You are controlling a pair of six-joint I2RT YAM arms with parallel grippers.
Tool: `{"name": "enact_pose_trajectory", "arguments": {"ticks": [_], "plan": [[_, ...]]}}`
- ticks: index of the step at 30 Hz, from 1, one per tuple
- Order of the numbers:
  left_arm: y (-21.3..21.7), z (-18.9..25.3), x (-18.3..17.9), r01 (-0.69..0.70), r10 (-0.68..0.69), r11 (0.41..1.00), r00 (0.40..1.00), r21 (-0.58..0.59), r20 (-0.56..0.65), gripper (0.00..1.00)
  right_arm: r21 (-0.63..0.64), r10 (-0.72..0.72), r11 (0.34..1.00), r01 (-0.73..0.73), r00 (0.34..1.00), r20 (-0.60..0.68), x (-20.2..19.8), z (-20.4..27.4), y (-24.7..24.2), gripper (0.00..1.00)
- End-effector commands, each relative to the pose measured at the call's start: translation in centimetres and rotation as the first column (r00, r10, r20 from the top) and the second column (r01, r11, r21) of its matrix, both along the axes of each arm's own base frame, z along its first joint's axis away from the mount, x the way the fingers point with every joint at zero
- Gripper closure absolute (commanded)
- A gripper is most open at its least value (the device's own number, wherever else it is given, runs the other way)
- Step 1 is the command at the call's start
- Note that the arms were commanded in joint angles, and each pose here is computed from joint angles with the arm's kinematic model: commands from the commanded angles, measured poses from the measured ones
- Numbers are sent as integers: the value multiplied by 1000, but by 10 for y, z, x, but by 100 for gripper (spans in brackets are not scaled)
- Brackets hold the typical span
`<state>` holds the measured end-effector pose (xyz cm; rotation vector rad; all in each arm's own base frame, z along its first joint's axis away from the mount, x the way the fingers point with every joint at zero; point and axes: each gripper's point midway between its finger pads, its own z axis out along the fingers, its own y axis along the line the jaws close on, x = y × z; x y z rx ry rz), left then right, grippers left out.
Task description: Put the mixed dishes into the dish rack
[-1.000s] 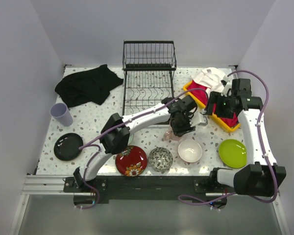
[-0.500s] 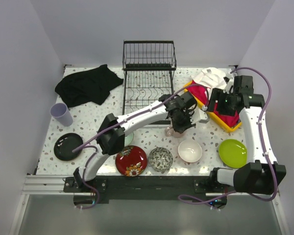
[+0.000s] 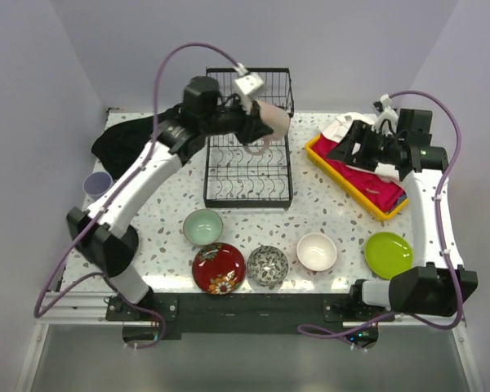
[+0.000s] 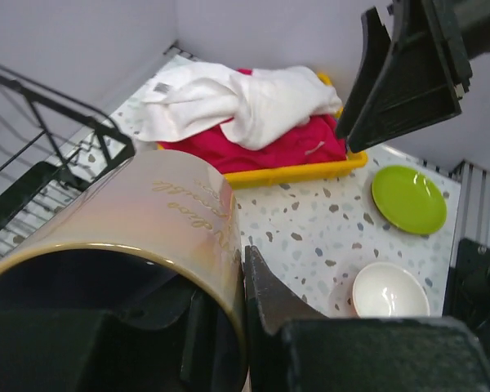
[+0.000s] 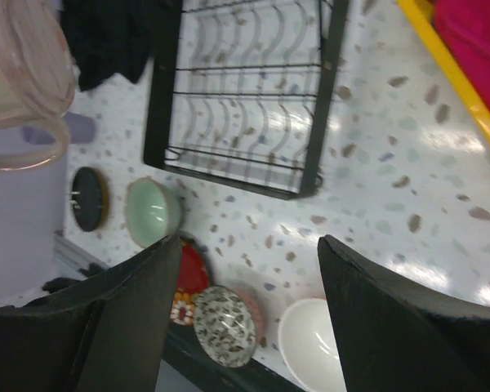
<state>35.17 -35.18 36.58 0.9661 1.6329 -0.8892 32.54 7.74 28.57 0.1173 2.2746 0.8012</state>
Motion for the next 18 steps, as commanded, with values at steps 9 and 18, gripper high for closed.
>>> {"name": "enact_pose_trajectory", "arguments": {"ticks": [9, 18], "plan": [[-7, 131, -30, 150, -80, 865, 983, -478, 163, 100, 525, 329, 738, -423, 906, 266, 3, 108, 77, 28], [-32, 126, -6, 120, -119, 823, 992, -554, 39, 100, 572, 398, 662, -483, 874, 278, -2, 91, 92, 30]]}}
